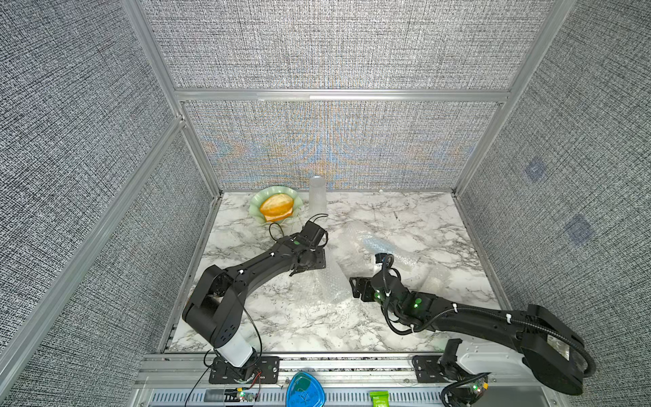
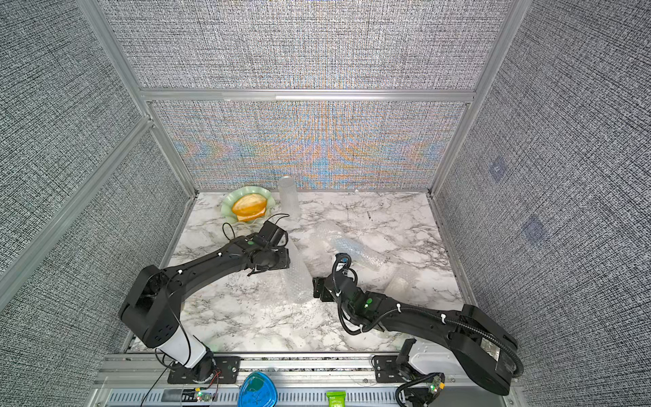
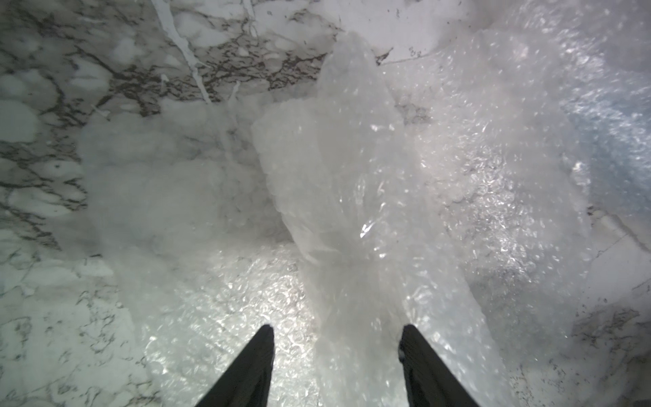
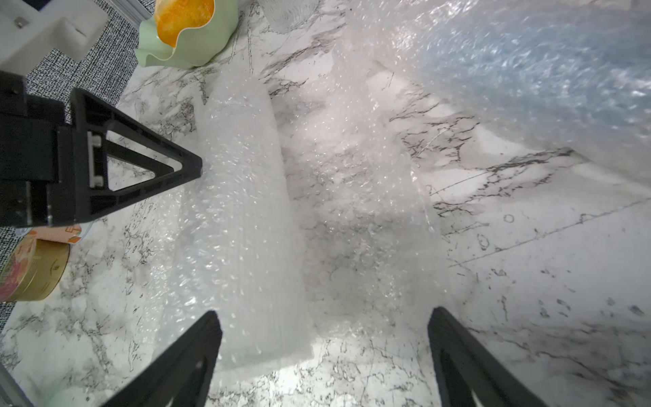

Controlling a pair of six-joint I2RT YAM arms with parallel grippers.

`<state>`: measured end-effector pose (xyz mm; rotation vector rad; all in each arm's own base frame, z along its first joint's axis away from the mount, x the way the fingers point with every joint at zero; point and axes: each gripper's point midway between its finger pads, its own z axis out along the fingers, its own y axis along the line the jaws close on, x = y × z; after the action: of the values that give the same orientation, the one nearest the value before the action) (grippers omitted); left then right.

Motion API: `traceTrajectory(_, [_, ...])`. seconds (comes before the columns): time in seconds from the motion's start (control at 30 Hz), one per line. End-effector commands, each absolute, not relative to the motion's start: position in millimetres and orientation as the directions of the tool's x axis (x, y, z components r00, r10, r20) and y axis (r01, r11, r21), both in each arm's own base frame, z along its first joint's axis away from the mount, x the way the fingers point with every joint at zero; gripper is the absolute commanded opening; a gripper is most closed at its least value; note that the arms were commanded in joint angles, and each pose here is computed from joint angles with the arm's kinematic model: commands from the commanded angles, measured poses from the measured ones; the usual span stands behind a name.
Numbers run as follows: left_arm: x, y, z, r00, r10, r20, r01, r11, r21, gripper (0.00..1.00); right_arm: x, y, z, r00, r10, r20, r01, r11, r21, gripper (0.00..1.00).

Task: Unwrap the vase from the bubble wrap
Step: Unwrap the bubble wrap.

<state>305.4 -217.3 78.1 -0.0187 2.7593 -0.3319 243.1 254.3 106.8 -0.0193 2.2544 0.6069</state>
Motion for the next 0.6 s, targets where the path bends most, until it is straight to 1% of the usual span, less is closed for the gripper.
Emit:
traceTrajectory(0.0, [289.6, -199.6, 67.8, -0.952, -0.085, -0.295, -0.022, 0.977, -0.212, 0.58, 241.2, 263.9, 108.3, -0.705, 0.161, -0.691, -0.23, 0.87, 0.437, 0.88])
traceTrajectory(0.23, [282.8, -181.4, 57.9, -0.951, -0.147, -0.273, -0.077, 0.965, -0.251, 0.57, 236.2, 287.9, 114.6, -0.732, 0.133, -0.668, -0.296, 0.821, 0.488, 0.92])
traceTrajectory(0.57, [279.6, -171.2, 47.3, -0.952, -0.179, -0.25, -0.105, 0.953, -0.283, 0.56, 222.2, 328.8, 109.1, -0.758, 0.074, -0.648, -0.374, 0.764, 0.526, 0.93])
